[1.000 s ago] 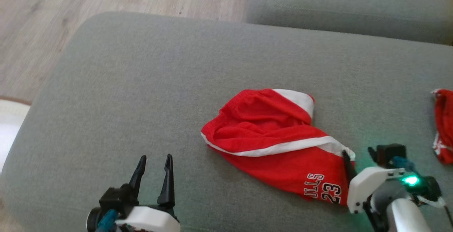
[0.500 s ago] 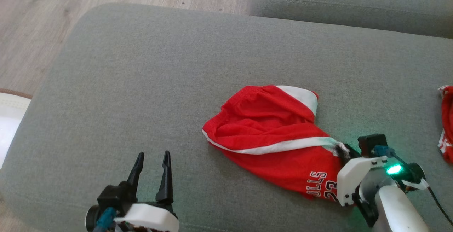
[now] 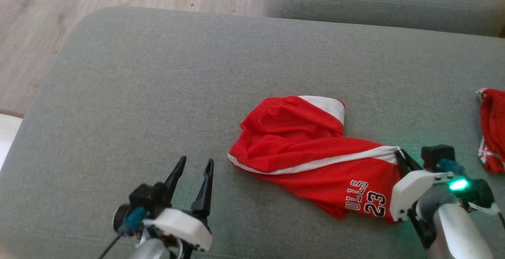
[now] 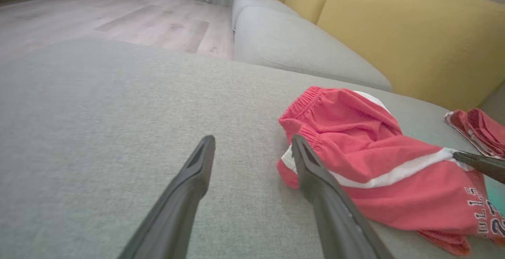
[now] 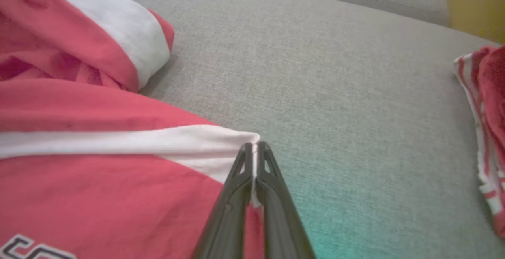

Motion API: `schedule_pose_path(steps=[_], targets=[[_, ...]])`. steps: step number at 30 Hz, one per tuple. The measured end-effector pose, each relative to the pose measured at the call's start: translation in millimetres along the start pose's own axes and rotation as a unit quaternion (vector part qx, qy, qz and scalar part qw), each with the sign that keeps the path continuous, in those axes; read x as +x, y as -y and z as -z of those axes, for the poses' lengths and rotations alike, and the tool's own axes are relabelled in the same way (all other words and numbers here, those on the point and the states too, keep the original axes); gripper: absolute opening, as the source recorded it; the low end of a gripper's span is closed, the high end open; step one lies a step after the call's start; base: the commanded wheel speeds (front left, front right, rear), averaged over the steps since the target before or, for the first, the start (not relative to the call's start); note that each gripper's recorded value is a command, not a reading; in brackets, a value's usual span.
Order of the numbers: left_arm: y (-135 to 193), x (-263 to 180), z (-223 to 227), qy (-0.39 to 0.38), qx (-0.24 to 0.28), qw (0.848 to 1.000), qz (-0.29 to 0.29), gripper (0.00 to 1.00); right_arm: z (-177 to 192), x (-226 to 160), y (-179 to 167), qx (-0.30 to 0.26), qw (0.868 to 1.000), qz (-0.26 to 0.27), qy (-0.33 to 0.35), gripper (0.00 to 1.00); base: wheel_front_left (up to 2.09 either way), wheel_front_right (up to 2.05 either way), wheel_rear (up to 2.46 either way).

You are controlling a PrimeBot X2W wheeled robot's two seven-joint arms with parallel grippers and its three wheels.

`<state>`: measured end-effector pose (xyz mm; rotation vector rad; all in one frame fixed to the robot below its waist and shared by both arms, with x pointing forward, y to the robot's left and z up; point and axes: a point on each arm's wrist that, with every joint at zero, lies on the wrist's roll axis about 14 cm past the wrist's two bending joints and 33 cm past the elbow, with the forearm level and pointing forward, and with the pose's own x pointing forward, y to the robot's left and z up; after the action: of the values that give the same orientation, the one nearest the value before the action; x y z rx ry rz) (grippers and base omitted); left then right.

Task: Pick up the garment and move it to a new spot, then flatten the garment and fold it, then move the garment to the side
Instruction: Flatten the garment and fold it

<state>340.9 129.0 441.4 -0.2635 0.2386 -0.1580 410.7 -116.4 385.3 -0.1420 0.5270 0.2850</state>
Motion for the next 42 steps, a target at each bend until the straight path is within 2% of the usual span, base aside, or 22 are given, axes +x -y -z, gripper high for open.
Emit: schedule_pose_path(steps=[10,30,31,32,33,34,35,36,37,38,42], targets=[[45.7,17.7,28.3,-0.065,0.036,0.991,0.111,1.0,3.9,-7.9,18.4,0.01,1.0,0.024,0.002,0.0,0.0,0.0,0.0],[65.5,31.1,52.4,-0.113,0.086,0.974,0.175,1.0,7.0,-7.3,19.4,0.013,1.0,0.023,-0.001,0.0,0.0,0.0,0.0],[65.9,31.4,53.5,-0.114,0.086,0.974,0.176,0.91,6.5,-6.9,20.0,0.013,1.0,0.024,-0.001,0.0,0.0,0.0,0.0],[66.7,31.8,54.3,-0.115,0.085,0.974,0.178,0.68,5.2,-6.3,20.7,0.013,1.0,0.025,0.0,0.0,0.0,0.0,0.0],[67.9,32.7,54.4,-0.115,0.087,0.973,0.18,0.68,3.3,-5.6,21.5,0.013,1.0,0.025,0.002,0.0,0.0,0.0,0.0],[69.4,33.3,53.7,-0.113,0.089,0.973,0.183,0.47,1.6,-5.1,22.3,0.013,1.0,0.026,0.004,0.0,0.0,0.0,0.0],[70.8,33.8,53.8,-0.113,0.087,0.972,0.185,0.33,1.1,-5.1,23.2,0.013,1.0,0.027,0.005,0.0,0.0,0.0,0.0],[71.7,34.1,54.7,-0.115,0.085,0.972,0.186,0.26,1.5,-5.3,23.7,0.013,1.0,0.028,0.005,0.0,0.0,0.0,0.0],[72.2,34.1,55.7,-0.117,0.084,0.972,0.186,0.07,1.6,-5.6,24.5,0.014,0.999,0.029,0.005,0.0,0.0,0.0,0.0],[72.9,34.2,55.5,-0.115,0.084,0.972,0.188,0.0,0.6,-6.0,25.4,0.015,0.999,0.03,0.009,0.0,0.0,0.0,0.0],[76.5,35.3,45.8,-0.092,0.085,0.972,0.198,0.0,-9.9,-9.3,30.7,0.026,0.998,0.038,0.035,0.0,0.0,0.0,0.0]])
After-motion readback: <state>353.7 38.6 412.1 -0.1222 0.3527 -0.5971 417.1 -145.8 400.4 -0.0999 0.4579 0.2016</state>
